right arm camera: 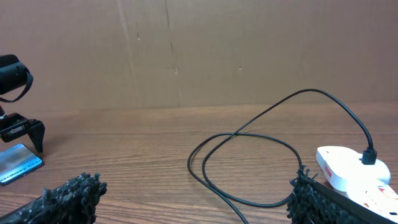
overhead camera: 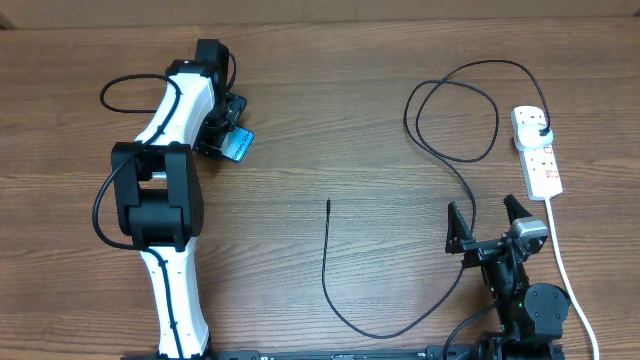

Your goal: Plug charger to phone and switch on socket

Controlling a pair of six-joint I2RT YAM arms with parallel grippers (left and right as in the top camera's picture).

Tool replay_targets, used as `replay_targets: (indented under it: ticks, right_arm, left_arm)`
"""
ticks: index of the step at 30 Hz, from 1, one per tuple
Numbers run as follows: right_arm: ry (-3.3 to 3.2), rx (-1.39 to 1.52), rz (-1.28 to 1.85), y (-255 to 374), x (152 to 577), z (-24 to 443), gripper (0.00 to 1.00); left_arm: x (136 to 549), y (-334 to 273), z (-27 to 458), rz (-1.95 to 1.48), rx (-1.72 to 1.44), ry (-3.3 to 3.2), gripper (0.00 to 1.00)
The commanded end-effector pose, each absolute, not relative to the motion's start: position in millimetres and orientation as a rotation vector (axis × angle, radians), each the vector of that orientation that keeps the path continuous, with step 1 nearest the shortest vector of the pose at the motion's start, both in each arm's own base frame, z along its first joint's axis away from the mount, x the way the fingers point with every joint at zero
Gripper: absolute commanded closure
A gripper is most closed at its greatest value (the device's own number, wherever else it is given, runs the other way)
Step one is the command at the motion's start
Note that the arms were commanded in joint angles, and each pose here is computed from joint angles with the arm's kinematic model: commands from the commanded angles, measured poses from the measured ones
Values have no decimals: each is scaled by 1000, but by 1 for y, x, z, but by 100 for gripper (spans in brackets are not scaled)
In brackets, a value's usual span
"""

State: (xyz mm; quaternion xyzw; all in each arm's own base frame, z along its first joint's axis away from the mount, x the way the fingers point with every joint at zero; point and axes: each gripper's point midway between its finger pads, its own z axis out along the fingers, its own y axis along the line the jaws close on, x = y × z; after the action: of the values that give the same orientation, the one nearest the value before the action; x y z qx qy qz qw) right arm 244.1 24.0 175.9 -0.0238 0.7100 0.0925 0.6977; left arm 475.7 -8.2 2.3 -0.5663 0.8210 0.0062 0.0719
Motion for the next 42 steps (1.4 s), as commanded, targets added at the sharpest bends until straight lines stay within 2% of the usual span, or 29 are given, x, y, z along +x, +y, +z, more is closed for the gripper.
replay_targets:
  ticks: [1, 42]
  right_arm:
    - [1579, -49, 201, 23, 244, 174, 0]
    - [1579, -49, 201, 23, 244, 174, 0]
  left_arm:
    - [452, -5, -45, 135, -1737, 2546, 0]
    - [450, 10, -42, 256, -1683, 2520, 0]
